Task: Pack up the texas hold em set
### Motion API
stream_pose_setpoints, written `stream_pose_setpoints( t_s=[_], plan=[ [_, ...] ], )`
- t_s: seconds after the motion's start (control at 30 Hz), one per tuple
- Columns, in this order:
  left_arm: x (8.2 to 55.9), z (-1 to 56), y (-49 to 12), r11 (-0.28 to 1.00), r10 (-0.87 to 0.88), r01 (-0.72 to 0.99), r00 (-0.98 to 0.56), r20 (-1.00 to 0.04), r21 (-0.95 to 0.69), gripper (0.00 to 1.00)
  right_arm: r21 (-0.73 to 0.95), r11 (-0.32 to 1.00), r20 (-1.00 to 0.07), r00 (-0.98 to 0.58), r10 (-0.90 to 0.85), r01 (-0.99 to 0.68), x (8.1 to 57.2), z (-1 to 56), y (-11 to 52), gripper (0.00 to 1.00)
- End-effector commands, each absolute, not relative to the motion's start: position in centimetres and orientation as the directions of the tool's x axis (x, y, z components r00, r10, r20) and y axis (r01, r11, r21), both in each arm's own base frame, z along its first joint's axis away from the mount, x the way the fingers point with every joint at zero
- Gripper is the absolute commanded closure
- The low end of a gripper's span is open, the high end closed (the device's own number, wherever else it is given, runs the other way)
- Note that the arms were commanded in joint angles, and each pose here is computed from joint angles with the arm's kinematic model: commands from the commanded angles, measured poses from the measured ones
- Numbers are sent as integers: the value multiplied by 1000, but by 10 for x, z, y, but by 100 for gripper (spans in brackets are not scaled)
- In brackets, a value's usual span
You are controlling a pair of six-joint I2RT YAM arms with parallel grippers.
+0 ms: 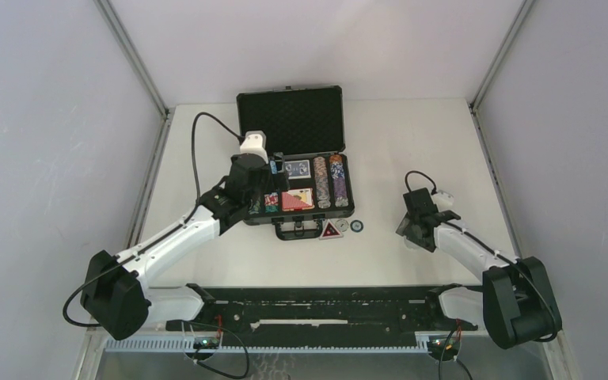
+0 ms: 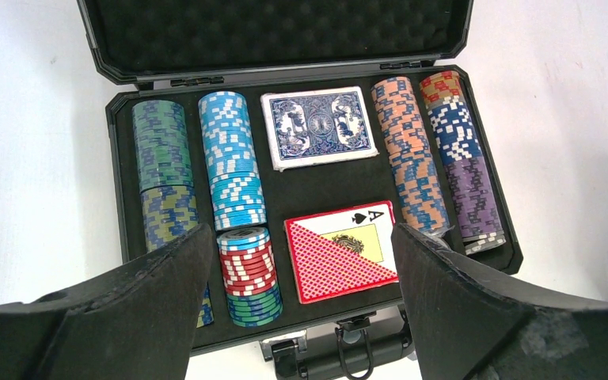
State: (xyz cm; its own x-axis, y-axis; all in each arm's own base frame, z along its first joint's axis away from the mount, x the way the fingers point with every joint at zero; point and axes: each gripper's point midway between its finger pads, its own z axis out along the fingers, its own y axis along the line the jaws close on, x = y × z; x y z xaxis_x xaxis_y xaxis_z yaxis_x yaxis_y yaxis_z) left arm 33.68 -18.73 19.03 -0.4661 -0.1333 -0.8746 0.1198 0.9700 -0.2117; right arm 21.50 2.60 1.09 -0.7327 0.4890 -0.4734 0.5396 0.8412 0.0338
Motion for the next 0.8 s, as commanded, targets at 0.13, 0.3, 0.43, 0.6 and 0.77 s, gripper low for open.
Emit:
stream_pose_setpoints(
  t_s=[0.13, 0.3, 0.43, 0.6, 0.77],
  plan=[
    [338, 195, -186, 968, -148, 115, -460, -876, -224, 12, 19, 850, -460, -750, 475, 527, 220, 8, 34, 38],
    [337, 195, -184, 969, -146, 111, -460, -876, -220, 11, -1, 857, -462, -760, 456, 515, 221, 8, 36, 49],
    [338, 196, -184, 970, -145, 110, -459, -877, -218, 12, 9, 861, -487, -750, 447, 508, 225, 17, 39, 51],
    [338, 196, -183, 970, -145, 107, -459, -876, -217, 11, 46, 877, -525, -735, 429, 478, 237, 38, 48, 52],
    [337, 196, -180, 972, -147, 98, -457, -877, -214, 12, 40, 892, -562, -728, 393, 451, 251, 57, 56, 53]
  ],
)
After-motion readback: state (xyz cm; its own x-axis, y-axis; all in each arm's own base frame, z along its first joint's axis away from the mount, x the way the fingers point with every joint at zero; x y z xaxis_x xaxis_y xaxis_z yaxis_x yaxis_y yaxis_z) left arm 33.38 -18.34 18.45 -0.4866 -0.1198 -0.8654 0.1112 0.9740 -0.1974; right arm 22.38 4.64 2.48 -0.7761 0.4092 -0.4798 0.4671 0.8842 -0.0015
